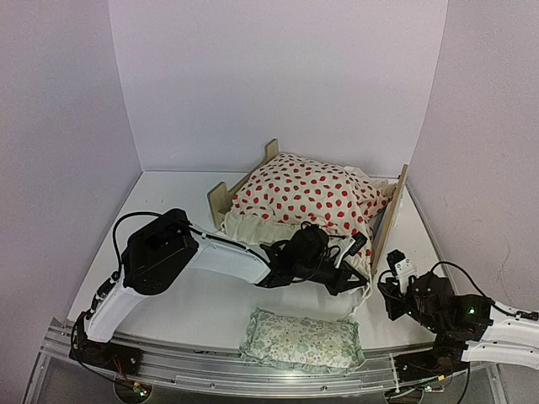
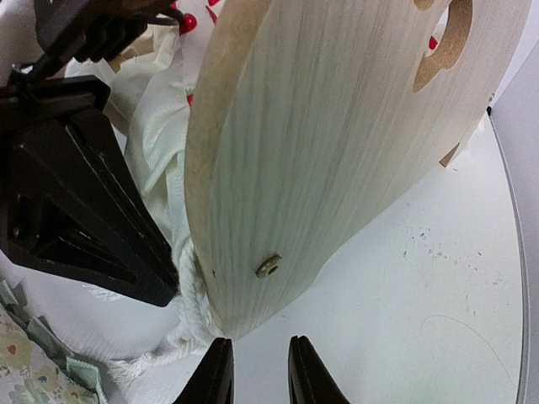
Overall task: Set up the pet bed
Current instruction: Tie the right ropes of the mattress at the bed frame.
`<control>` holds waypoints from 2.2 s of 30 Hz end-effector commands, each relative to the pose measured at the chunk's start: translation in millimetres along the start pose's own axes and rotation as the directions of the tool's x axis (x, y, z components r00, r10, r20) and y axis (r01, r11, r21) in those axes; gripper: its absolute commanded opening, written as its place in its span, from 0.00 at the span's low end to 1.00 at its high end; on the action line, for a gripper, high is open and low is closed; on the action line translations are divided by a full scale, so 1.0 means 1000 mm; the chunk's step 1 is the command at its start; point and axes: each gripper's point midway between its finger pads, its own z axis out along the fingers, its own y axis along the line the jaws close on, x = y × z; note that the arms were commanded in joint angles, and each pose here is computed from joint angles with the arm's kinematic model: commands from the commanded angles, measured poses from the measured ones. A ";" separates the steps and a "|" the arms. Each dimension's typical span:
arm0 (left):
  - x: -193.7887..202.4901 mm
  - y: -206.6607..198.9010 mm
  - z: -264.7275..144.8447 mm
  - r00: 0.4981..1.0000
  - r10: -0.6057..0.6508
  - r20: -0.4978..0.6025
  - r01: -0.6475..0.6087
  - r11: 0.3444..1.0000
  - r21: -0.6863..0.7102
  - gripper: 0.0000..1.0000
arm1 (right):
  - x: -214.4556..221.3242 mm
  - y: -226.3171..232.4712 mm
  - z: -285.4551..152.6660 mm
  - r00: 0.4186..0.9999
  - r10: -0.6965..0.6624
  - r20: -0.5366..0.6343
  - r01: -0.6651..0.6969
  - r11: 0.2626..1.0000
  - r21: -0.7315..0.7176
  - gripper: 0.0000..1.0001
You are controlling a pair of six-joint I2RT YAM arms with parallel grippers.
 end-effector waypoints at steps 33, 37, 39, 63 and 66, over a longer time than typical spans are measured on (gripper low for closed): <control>-0.016 -0.007 -0.006 0.999 0.021 0.037 -0.021 1.000 0.011 0.00 | -0.004 -0.039 0.000 0.990 0.129 0.055 -0.138 0.963 0.233 0.43; -0.018 -0.008 -0.006 0.999 0.020 0.040 -0.021 1.000 0.018 0.00 | 0.004 -0.031 0.010 0.996 0.094 0.012 -0.094 0.973 0.212 0.42; -0.018 -0.008 -0.005 0.999 0.020 0.041 -0.021 1.000 0.019 0.00 | 0.007 -0.023 0.016 0.997 0.079 0.001 -0.078 0.981 0.180 0.42; -0.018 -0.007 -0.003 0.999 0.016 0.037 -0.017 1.000 0.020 0.00 | 0.009 0.020 0.019 0.993 0.111 -0.042 -0.115 0.990 -0.079 0.38; -0.017 -0.006 -0.003 0.999 0.015 0.036 -0.016 1.000 0.016 0.00 | 0.004 0.023 0.016 0.992 0.122 -0.033 -0.124 0.987 -0.102 0.38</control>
